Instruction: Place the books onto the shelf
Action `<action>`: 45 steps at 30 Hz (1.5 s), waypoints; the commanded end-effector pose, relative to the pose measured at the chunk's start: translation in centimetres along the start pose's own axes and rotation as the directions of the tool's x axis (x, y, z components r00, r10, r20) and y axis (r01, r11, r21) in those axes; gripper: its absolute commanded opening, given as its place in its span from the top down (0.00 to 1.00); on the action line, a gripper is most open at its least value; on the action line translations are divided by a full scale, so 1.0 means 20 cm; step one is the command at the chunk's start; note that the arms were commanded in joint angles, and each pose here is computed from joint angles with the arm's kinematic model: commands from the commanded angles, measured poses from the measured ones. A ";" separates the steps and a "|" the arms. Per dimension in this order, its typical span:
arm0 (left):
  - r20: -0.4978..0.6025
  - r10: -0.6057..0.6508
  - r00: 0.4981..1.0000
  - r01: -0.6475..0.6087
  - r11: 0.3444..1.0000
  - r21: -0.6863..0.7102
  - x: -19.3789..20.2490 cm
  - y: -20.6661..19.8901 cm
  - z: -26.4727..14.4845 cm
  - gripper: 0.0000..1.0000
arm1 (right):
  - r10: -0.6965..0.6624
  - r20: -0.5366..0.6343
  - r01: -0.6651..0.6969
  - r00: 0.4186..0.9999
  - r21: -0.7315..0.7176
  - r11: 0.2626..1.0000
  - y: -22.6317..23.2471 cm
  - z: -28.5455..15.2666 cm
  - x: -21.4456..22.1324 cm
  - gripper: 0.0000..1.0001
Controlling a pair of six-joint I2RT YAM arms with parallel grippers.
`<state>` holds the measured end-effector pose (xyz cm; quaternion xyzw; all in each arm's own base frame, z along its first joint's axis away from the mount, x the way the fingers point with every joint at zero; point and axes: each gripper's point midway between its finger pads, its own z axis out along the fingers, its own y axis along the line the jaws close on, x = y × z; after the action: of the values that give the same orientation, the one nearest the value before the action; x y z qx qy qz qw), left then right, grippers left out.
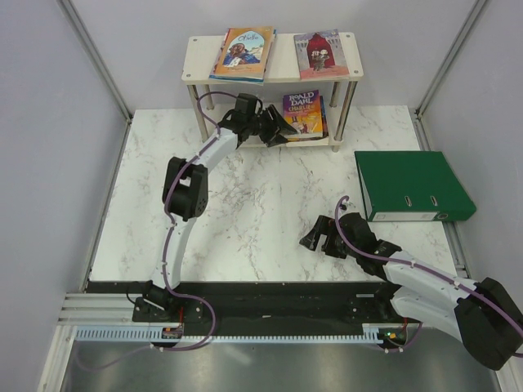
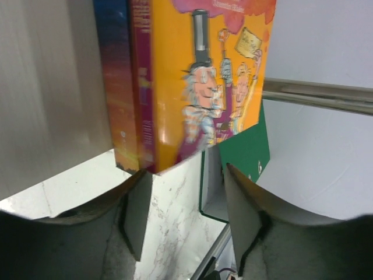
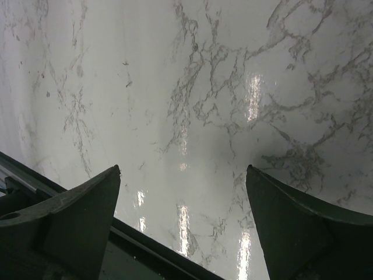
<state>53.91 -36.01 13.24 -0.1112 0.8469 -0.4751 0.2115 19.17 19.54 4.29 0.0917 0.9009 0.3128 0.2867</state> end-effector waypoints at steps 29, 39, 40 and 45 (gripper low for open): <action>-0.059 0.369 0.927 -0.373 0.922 -0.098 0.62 0.11 -0.75 0.01 | -0.047 0.060 0.048 0.997 -0.016 0.999 0.14 0.01 -0.16 0.04; -0.103 0.404 0.909 -0.412 0.833 -0.369 0.86 0.46 -1.20 0.00 | -0.384 0.173 0.337 0.907 0.247 0.908 0.23 -0.03 -0.62 0.03; -0.101 0.400 0.911 -0.406 0.829 -0.385 0.87 0.47 -1.22 0.00 | -0.427 0.176 0.372 0.887 0.275 0.887 0.23 -0.04 -0.67 0.03; -0.105 0.379 0.919 -0.383 0.804 -0.455 0.89 0.55 -1.29 0.00 | -0.544 0.209 0.424 0.813 0.427 0.798 0.23 -0.12 -0.89 0.02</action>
<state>26.71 -19.94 11.89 0.0136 0.9318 -0.2580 0.2552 30.15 19.36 15.04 -0.0158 0.8833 0.1534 0.4427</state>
